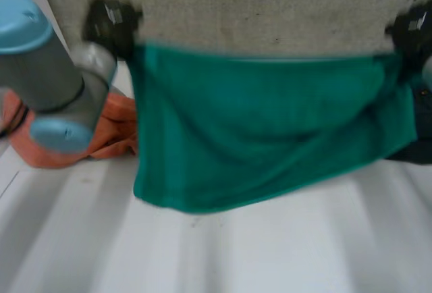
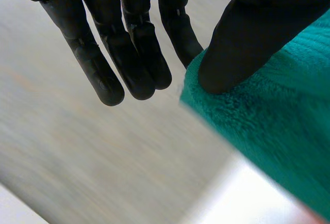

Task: Fold the laundry.

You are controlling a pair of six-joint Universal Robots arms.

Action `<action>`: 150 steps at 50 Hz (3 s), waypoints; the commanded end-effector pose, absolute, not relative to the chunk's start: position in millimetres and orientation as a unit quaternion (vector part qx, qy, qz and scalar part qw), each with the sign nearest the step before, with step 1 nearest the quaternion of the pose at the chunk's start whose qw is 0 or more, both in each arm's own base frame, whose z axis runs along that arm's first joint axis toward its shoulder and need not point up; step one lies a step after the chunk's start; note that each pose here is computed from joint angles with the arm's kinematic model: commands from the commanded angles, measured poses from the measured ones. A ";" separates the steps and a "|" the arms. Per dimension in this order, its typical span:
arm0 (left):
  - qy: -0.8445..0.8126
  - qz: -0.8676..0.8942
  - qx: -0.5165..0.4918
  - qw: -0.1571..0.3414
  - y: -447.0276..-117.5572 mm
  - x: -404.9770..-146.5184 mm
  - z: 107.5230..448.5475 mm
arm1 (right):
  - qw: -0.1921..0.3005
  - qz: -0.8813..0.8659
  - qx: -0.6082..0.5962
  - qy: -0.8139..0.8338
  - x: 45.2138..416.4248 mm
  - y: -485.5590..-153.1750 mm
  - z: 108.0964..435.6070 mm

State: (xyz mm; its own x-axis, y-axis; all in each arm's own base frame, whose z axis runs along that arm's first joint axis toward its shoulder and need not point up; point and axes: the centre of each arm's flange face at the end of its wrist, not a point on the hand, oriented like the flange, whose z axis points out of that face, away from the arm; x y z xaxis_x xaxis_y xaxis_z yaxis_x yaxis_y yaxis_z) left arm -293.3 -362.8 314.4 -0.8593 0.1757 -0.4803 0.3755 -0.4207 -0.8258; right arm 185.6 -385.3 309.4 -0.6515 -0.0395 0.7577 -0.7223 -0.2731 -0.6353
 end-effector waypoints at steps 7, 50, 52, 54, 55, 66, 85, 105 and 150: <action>0.385 -0.905 0.164 0.077 -375.6 -286.6 387.5 | 0.237 0.869 0.214 -0.378 192.7 -400.4 378.1; 0.700 -0.569 0.425 0.073 -179.7 -206.9 257.8 | 0.144 0.473 0.439 -0.750 131.6 -259.1 284.3; 0.710 -0.549 0.435 0.072 -190.1 -210.6 240.5 | 0.135 0.464 0.439 -0.758 131.5 -261.5 274.9; 0.718 -0.534 0.442 0.069 -200.3 -214.5 225.6 | 0.117 0.439 0.442 -0.774 130.3 -272.8 250.8; 0.725 -0.522 0.444 0.068 -212.7 -218.1 210.4 | 0.111 0.430 0.444 -0.778 130.9 -277.8 240.8; 0.648 -0.642 0.395 0.108 -335.0 -262.7 230.0 | 0.189 0.552 0.406 -0.703 188.6 -354.7 248.7; 0.380 -0.895 0.187 0.139 -400.1 -264.6 366.9 | 0.191 0.888 0.181 -0.376 218.1 -407.6 378.2; 0.586 -0.735 0.333 0.074 -350.2 -261.5 185.1 | 0.123 0.711 0.318 -0.615 221.9 -406.1 180.6; 0.655 -0.601 0.431 0.155 -332.4 -259.3 167.1 | 0.199 0.585 0.403 -0.675 191.5 -365.8 158.9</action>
State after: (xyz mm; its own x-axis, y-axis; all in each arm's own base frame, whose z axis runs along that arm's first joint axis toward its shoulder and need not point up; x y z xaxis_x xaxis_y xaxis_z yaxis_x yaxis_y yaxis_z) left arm -246.0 -300.6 180.1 -0.5638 0.4221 -0.7099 0.7460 -0.1087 -0.6571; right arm 176.8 -343.1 170.3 -0.5967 -0.3596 0.7174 -0.7749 0.0260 -0.6315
